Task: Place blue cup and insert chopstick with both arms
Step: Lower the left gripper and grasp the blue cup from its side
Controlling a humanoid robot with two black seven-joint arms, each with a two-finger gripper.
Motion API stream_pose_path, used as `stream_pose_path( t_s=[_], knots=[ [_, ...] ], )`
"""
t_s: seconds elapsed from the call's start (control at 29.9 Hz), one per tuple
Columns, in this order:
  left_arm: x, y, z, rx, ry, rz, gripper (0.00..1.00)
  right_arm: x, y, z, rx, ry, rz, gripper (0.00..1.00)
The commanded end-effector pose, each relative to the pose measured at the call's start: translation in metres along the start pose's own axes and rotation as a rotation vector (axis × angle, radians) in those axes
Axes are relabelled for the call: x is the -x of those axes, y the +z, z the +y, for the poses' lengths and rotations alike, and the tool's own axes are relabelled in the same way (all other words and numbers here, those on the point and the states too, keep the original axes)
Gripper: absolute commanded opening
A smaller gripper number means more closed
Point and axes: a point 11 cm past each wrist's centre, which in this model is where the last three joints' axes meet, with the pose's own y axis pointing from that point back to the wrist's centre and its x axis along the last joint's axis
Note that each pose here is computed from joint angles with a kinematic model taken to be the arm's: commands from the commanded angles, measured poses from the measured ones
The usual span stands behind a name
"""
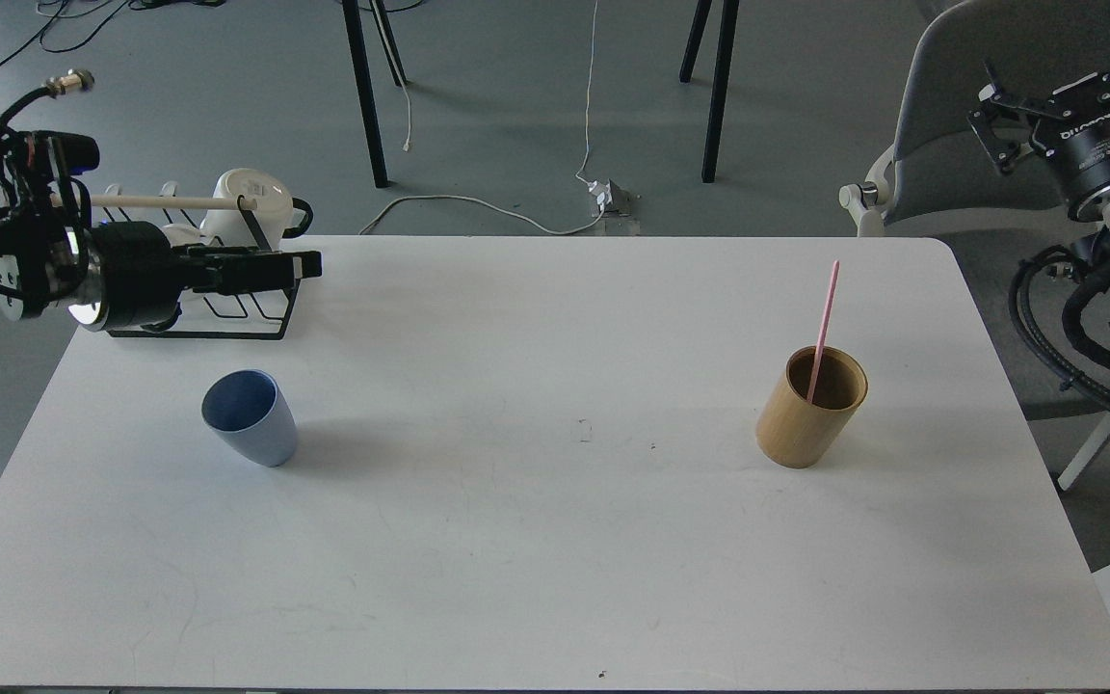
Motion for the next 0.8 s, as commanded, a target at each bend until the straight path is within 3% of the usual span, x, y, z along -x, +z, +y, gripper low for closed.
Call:
stream_pose_path(
  t_s=[0.0, 0.33, 0.77],
  knots=[
    [0.026, -0.015, -0.002, -0.067, -0.038, -0.117, 0.94, 0.000, 0.000, 0.000, -0.002, 0.000, 0.000, 0.99],
    [0.072, -0.052, -0.002, -0.169, -0.122, -0.156, 0.79, 0.000, 0.001, 0.000, -0.003, 0.001, -0.003, 0.99],
    [0.099, -0.088, -0.006, -0.259, -0.139, -0.123, 0.79, 0.001, -0.001, 0.000, -0.005, -0.001, -0.001, 0.99]
  ],
)
